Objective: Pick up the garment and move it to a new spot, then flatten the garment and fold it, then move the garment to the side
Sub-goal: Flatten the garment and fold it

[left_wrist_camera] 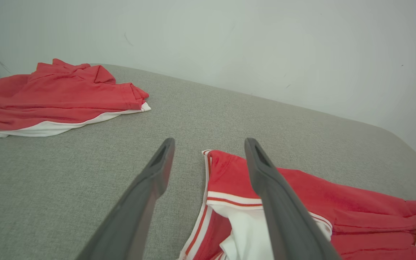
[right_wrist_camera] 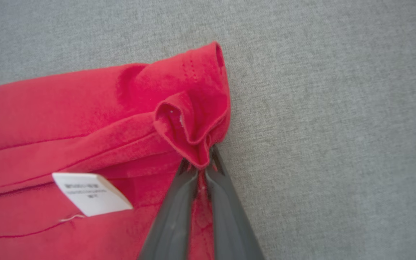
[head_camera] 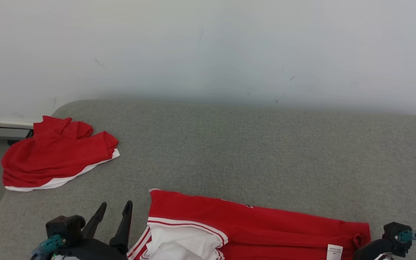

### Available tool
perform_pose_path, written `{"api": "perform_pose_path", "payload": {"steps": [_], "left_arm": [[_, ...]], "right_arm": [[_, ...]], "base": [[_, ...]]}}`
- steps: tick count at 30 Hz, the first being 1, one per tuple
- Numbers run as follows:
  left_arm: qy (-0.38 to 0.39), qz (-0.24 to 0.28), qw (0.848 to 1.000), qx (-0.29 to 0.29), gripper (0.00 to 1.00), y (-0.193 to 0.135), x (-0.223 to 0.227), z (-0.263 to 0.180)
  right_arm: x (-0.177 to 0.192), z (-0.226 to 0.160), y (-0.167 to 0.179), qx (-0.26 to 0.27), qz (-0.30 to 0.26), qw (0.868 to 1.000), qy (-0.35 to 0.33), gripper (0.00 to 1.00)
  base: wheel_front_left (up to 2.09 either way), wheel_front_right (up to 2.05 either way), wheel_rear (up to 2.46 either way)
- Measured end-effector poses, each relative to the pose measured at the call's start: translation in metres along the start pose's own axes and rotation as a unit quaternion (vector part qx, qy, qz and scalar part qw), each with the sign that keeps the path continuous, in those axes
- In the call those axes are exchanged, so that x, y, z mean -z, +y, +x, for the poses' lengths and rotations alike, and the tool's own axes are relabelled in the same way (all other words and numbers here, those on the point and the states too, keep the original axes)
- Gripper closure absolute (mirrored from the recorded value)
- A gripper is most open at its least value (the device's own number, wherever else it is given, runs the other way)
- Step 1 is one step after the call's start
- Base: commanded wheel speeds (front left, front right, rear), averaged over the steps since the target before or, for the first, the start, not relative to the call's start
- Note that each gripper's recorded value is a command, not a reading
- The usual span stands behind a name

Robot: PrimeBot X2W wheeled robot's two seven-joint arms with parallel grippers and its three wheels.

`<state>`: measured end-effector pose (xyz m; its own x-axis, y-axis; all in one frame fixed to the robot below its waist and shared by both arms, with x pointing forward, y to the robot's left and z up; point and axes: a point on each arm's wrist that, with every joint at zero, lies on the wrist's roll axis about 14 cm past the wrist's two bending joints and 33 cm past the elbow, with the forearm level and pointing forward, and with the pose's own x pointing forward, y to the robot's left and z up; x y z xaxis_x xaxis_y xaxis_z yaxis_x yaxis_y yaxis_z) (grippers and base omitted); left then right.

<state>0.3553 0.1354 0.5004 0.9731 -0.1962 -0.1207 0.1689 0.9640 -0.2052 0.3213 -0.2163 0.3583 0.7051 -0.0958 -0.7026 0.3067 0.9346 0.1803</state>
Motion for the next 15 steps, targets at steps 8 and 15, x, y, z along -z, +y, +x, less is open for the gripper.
{"api": "perform_pose_path", "payload": {"steps": [8, 15], "left_arm": [[0.0, 0.0, 1.0, 0.001, 0.0, -0.001, 0.0, 0.0], [0.0, 0.001, 1.0, 0.004, 0.0, -0.003, 0.0, 0.001]], "right_arm": [[-0.019, -0.001, -0.021, 0.02, 0.024, 0.999, -0.028, 1.0], [-0.055, -0.012, -0.083, 0.081, 0.063, 0.991, -0.085, 1.0]], "base": [[0.0, 0.0, 0.0], [0.0, 0.0, 0.0]]}}
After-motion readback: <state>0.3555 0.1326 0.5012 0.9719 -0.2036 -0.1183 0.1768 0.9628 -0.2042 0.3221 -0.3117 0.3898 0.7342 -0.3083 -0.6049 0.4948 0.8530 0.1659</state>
